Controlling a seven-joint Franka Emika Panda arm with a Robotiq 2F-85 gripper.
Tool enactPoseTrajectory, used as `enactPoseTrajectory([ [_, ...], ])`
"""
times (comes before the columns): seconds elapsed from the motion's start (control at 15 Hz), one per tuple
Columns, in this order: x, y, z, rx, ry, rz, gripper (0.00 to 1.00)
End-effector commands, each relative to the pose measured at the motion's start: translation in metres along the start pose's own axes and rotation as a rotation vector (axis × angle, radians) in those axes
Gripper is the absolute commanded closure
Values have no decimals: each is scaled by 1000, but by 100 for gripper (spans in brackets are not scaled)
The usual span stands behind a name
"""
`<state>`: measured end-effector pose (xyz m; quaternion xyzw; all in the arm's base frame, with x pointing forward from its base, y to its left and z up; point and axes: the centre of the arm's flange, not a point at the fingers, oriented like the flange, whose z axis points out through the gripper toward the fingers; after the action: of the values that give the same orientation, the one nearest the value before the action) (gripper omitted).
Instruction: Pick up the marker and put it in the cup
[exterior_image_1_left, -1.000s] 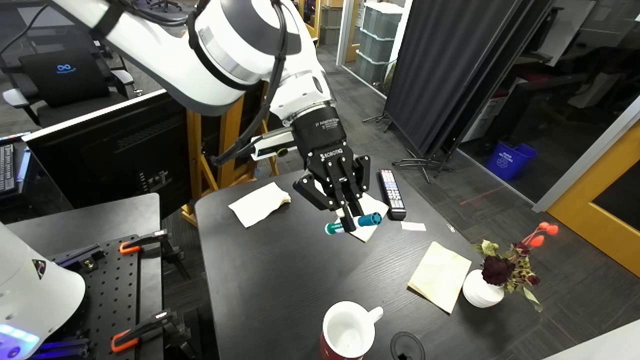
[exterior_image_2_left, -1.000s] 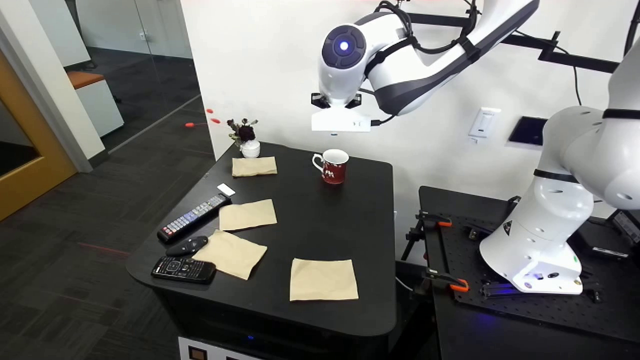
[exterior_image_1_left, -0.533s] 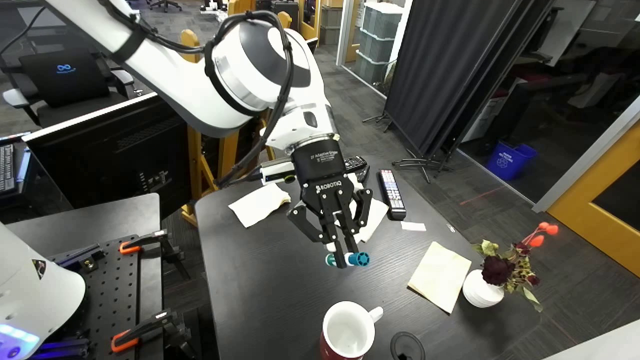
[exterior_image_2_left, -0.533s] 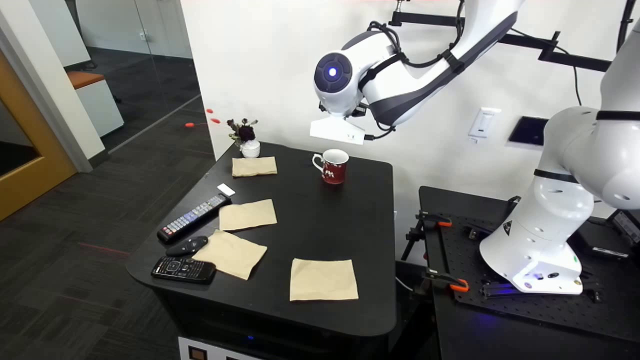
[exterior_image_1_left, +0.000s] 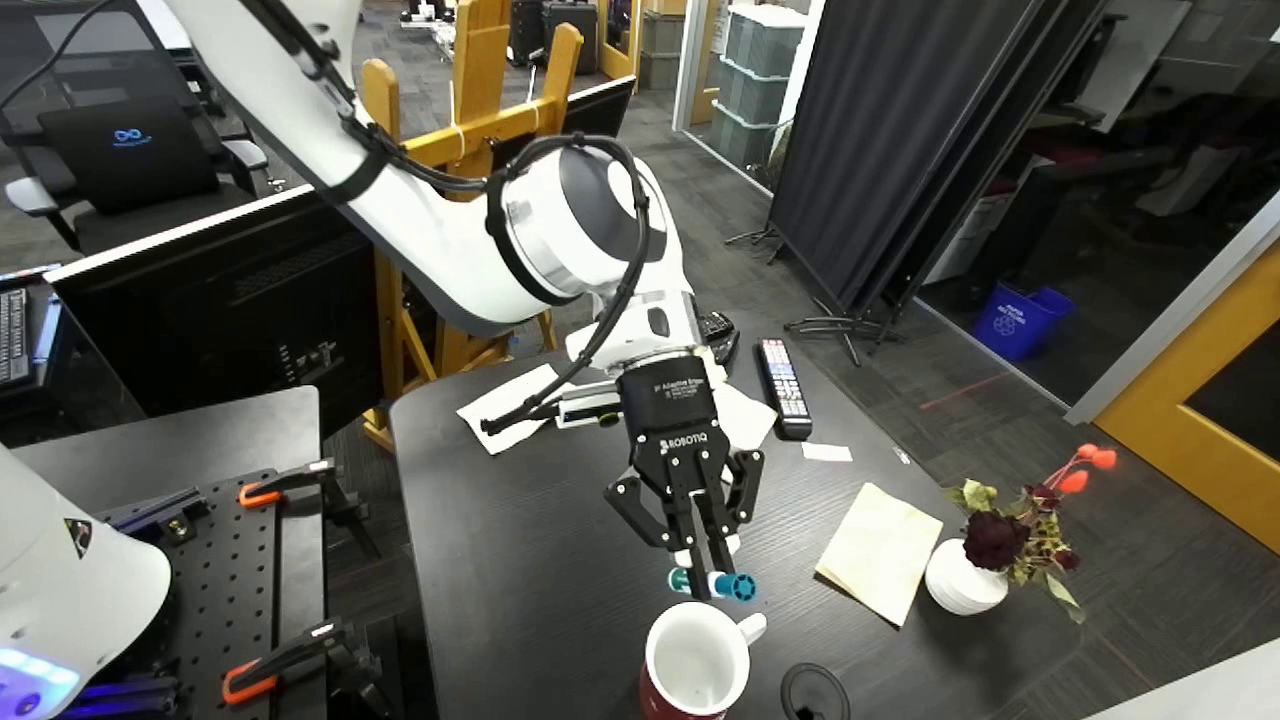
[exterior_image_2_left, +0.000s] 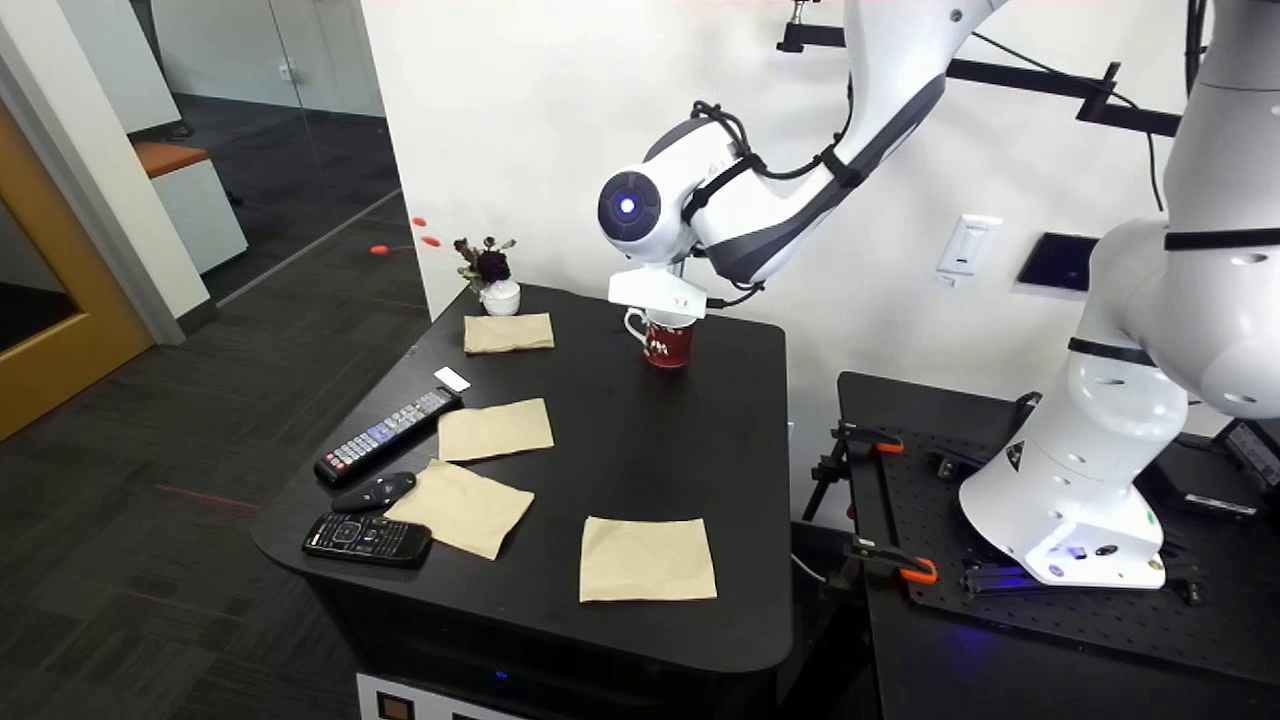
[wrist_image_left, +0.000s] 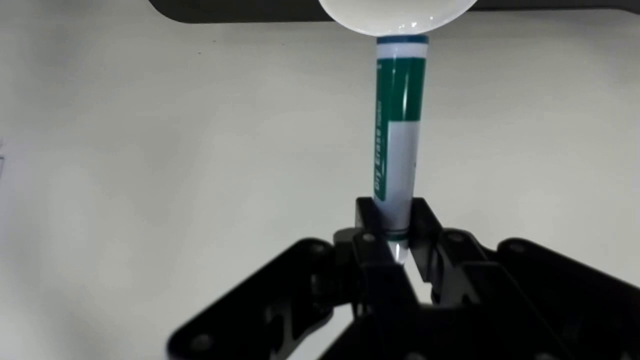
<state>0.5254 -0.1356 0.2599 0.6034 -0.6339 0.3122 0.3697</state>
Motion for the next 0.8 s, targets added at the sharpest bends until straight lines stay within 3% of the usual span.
enactPoseTrajectory([
  [0.0, -6, -27, 26, -39, 36, -2, 95],
  [0.73, -35, -51, 66, -122, 84, -56, 95],
])
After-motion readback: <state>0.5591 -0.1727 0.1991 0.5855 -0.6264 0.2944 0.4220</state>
